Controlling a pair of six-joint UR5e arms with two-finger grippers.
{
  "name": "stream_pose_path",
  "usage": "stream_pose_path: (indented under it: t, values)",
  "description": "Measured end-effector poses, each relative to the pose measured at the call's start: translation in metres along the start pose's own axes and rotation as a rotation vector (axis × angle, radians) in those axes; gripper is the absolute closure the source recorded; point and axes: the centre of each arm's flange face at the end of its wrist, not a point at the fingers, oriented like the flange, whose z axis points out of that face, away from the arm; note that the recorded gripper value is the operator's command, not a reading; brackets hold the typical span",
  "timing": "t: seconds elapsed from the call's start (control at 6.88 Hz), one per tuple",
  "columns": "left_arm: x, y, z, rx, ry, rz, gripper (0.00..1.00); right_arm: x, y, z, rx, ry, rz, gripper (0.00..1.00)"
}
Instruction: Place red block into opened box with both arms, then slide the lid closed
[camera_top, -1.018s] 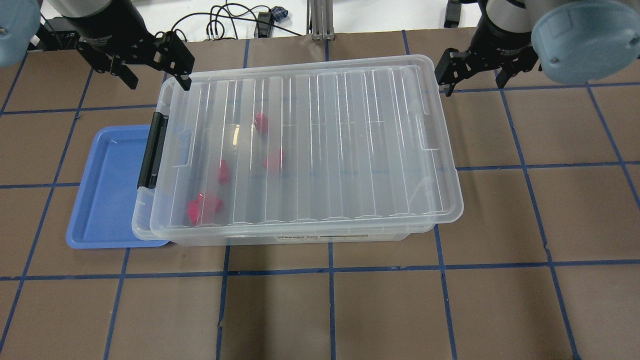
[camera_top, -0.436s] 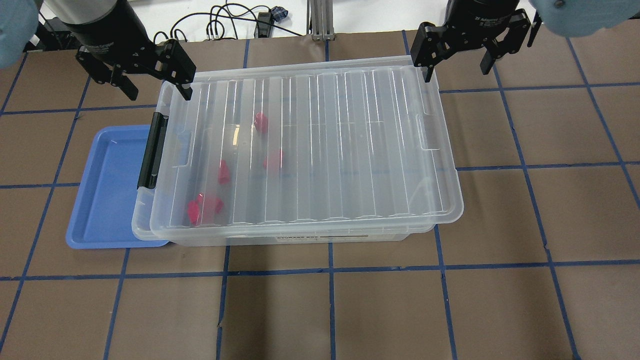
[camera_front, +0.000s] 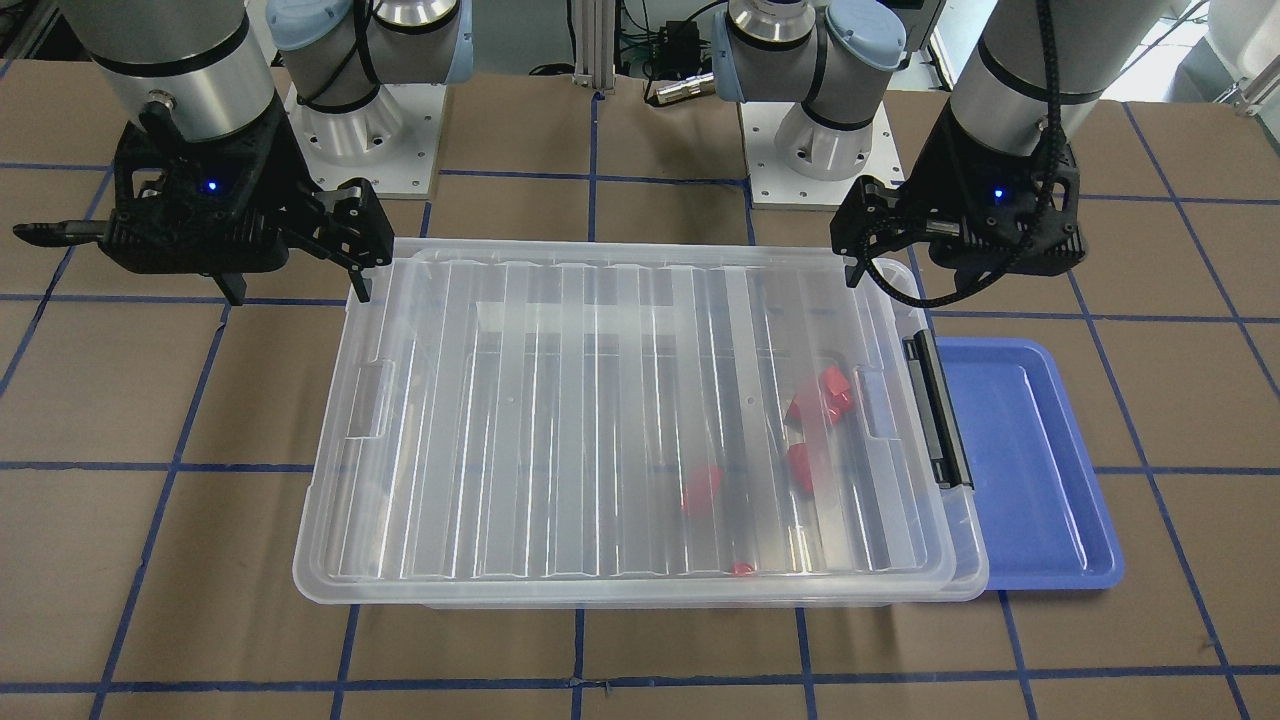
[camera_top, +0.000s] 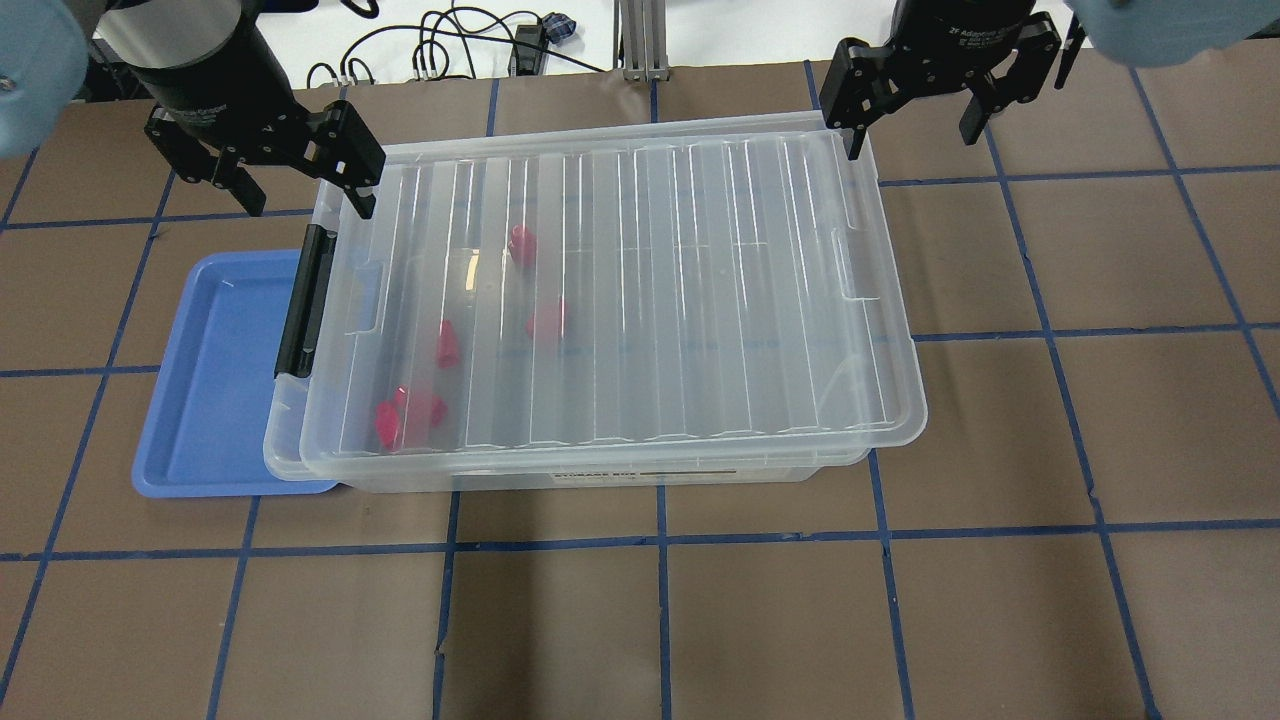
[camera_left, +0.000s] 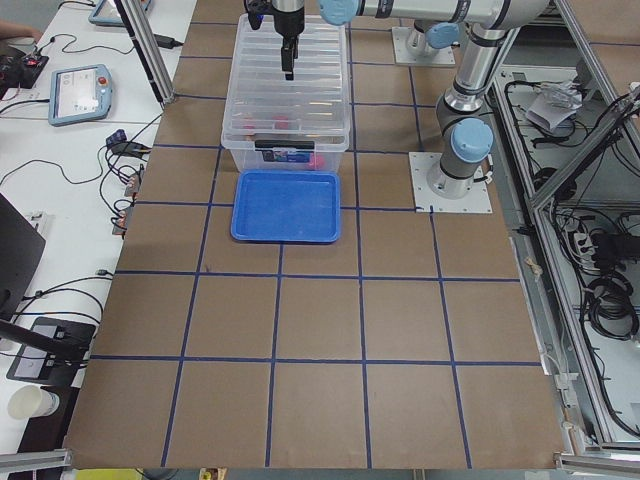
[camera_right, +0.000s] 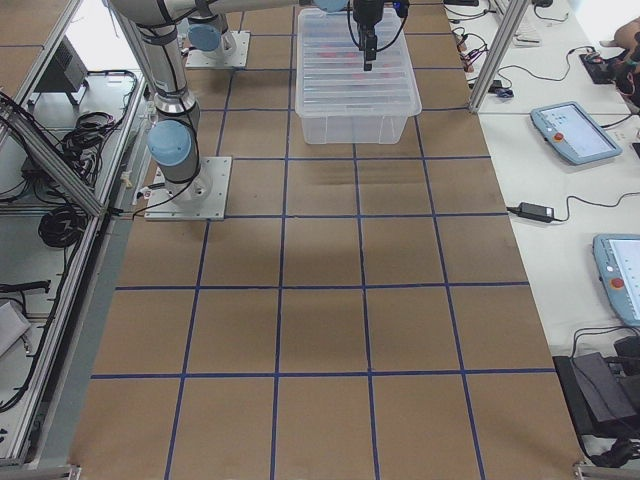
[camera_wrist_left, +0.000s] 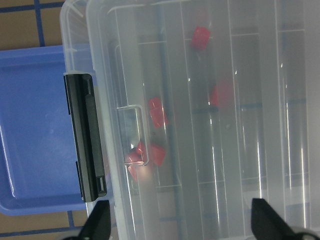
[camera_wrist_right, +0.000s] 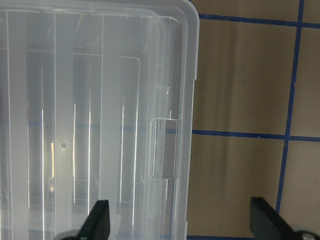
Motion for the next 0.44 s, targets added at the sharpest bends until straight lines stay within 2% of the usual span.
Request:
stream_pose_path:
  t: [0.44]
  values:
    - [0.003, -0.0002, -0.0003, 0.004, 0.031, -0.006, 0.0, 0.0001, 0.0006, 0.0, -0.001, 0.001, 0.0, 0.0]
